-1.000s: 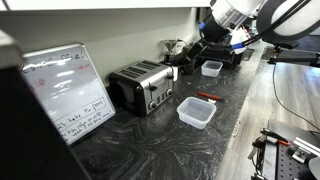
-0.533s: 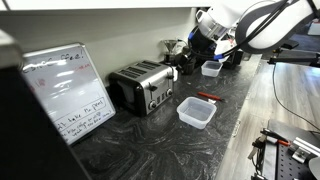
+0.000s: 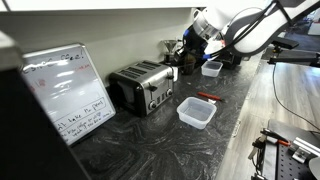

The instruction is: Turn on the right toaster

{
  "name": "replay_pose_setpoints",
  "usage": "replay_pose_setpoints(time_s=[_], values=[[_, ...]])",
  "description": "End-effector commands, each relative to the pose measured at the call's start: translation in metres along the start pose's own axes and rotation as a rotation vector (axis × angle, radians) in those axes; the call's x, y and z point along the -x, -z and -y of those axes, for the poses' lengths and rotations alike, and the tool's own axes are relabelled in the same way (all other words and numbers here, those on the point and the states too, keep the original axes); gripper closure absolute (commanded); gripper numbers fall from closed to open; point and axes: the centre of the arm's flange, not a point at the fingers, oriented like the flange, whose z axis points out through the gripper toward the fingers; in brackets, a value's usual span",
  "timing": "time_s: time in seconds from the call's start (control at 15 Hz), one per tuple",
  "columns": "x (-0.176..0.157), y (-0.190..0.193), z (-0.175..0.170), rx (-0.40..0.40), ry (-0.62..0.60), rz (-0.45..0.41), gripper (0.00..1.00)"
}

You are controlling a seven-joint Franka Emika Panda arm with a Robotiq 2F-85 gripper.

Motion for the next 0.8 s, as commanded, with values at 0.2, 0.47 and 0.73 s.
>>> replay_pose_setpoints(time_s=[0.2, 0.47, 0.73], values=[[-0.014, -0.038, 0.005, 0.034, 0.037, 0.008, 1.00], [-0.007, -0.059, 0.007, 0.048, 0.057, 0.100, 1.00], [0.003, -0.077, 0.001, 0.043, 0.055, 0.165, 1.00]])
